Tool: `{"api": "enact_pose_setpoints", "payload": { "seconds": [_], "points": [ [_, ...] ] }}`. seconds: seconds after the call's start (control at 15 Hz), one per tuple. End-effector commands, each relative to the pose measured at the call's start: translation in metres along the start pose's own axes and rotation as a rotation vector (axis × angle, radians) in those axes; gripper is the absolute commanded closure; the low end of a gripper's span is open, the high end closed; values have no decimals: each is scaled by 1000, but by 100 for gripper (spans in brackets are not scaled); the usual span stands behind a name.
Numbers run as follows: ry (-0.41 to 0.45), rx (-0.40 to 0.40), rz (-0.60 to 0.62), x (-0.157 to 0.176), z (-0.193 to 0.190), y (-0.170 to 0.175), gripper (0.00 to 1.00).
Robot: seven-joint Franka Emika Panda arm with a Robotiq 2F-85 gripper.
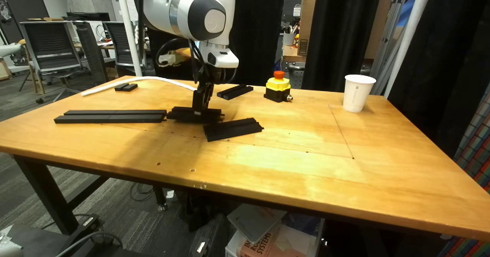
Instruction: Connect the four black pieces closest to you together
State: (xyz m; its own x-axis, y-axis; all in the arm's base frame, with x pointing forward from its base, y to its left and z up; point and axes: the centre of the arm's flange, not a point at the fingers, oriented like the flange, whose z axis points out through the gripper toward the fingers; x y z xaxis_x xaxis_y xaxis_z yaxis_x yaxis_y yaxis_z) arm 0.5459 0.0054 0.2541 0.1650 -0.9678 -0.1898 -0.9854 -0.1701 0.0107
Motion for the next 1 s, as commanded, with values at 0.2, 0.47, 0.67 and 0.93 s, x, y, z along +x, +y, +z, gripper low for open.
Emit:
{"api": "enact_pose_setpoints", "payload": {
  "seconds": [0.2, 0.47, 0.67, 0.93],
  "points": [
    [-7, 31, -27, -19, 3, 3, 54],
    [-12, 20, -37, -26, 8, 5, 54],
    [-17, 14, -42, -29, 11, 6, 54],
    [-16, 14, -45, -33, 12, 4, 54]
  ]
}}
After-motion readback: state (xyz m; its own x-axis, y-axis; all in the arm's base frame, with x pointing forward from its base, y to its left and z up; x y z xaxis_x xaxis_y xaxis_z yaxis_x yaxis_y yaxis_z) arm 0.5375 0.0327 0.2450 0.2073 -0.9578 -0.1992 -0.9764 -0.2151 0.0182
